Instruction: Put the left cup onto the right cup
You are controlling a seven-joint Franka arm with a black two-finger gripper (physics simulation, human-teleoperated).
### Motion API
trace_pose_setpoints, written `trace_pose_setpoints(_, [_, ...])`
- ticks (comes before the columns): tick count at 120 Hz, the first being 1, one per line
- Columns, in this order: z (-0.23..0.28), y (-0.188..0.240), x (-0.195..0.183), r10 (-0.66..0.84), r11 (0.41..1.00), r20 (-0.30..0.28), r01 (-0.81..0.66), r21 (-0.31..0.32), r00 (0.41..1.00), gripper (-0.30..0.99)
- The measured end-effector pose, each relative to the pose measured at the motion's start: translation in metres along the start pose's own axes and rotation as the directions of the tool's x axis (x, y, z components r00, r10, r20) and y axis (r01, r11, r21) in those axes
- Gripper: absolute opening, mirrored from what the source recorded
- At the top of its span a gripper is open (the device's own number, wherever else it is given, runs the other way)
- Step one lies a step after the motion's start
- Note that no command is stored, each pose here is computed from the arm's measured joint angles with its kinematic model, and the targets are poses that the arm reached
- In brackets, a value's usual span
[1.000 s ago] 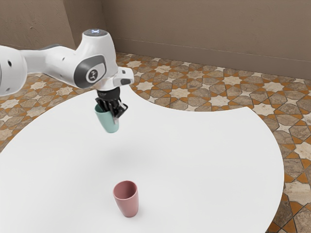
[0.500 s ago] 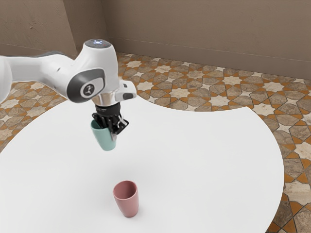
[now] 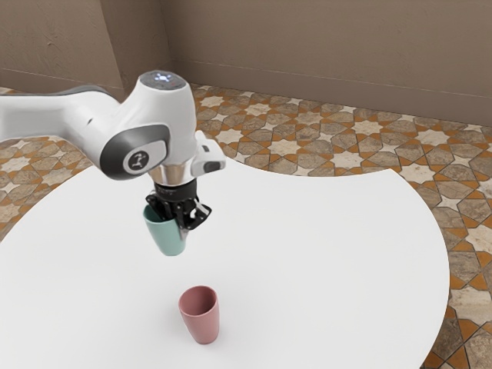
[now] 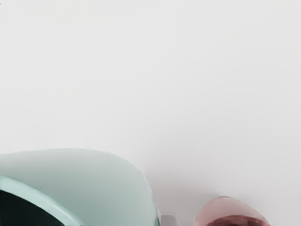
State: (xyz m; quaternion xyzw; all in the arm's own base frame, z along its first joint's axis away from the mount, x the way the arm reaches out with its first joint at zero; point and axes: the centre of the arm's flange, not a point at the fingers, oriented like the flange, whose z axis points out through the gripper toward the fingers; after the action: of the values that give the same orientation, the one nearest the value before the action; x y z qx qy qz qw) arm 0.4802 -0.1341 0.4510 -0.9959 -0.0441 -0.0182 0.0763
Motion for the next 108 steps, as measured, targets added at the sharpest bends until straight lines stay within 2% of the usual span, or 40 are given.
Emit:
trace_pose_setpoints(43, [-0.011, 0.037, -0.029, -0.059, 0.998, -0.003, 0.059, 0.029, 0.998, -0.09])
trace_pose_setpoints(108, [-0.017, 0.063, -0.051, -0.161, 0.986, -0.003, 0.161, 0.05, 0.987, -0.09])
